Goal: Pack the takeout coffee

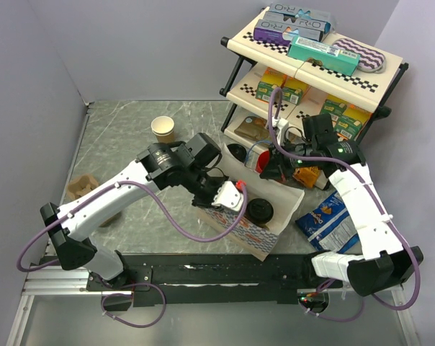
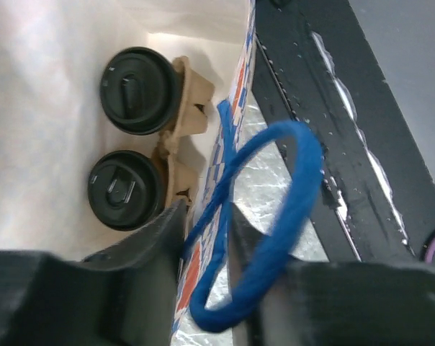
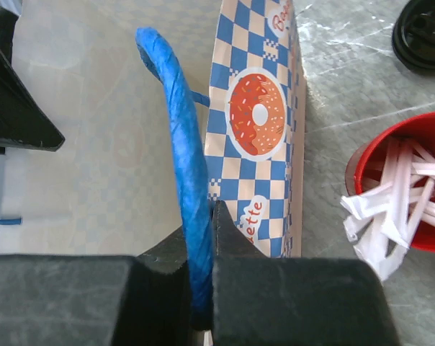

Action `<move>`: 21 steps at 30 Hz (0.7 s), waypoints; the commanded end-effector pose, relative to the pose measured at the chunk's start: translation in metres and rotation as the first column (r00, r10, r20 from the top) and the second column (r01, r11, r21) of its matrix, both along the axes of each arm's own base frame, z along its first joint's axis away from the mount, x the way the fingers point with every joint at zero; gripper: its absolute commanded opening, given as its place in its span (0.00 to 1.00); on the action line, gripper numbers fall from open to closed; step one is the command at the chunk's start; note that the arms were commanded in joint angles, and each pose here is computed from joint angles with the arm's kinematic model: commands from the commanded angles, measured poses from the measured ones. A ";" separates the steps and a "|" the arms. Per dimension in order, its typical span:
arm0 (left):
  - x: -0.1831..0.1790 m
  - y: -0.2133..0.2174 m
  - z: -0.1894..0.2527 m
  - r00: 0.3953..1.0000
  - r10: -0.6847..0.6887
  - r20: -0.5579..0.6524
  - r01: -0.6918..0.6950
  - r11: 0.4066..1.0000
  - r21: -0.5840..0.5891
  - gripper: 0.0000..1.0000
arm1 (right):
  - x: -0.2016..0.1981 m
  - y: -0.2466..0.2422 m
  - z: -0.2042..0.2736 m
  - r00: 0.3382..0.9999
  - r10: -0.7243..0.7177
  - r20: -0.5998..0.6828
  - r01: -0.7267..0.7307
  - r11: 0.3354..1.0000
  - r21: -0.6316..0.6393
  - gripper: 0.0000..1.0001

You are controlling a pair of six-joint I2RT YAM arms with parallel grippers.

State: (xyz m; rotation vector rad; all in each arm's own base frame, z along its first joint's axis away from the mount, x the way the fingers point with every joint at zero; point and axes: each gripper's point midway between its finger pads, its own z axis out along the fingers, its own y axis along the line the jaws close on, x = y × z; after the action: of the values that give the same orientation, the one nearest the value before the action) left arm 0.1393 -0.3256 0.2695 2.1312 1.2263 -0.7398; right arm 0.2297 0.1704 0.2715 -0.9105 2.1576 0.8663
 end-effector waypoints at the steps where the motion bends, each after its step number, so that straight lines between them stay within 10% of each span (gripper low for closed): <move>1: -0.015 0.005 -0.006 0.998 -0.039 -0.047 0.040 0.999 0.018 0.22 | -0.001 0.006 0.014 0.997 0.030 0.071 -0.031 1.000 0.003 0.00; 3: -0.018 0.007 -0.006 0.998 -0.039 -0.057 0.040 0.999 0.017 0.01 | -0.007 0.013 0.021 0.995 0.061 0.082 -0.062 0.998 0.015 0.00; 21: -0.037 0.021 -0.008 0.992 -0.077 0.103 0.080 0.996 -0.026 0.01 | -0.038 0.044 0.045 0.974 0.191 0.123 -0.203 0.975 0.091 0.00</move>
State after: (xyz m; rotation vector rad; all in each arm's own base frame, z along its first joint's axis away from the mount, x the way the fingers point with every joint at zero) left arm 0.1015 -0.3060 0.2553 2.1827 1.1150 -0.7014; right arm 0.1934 0.2057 0.2965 -1.0869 2.0171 0.9559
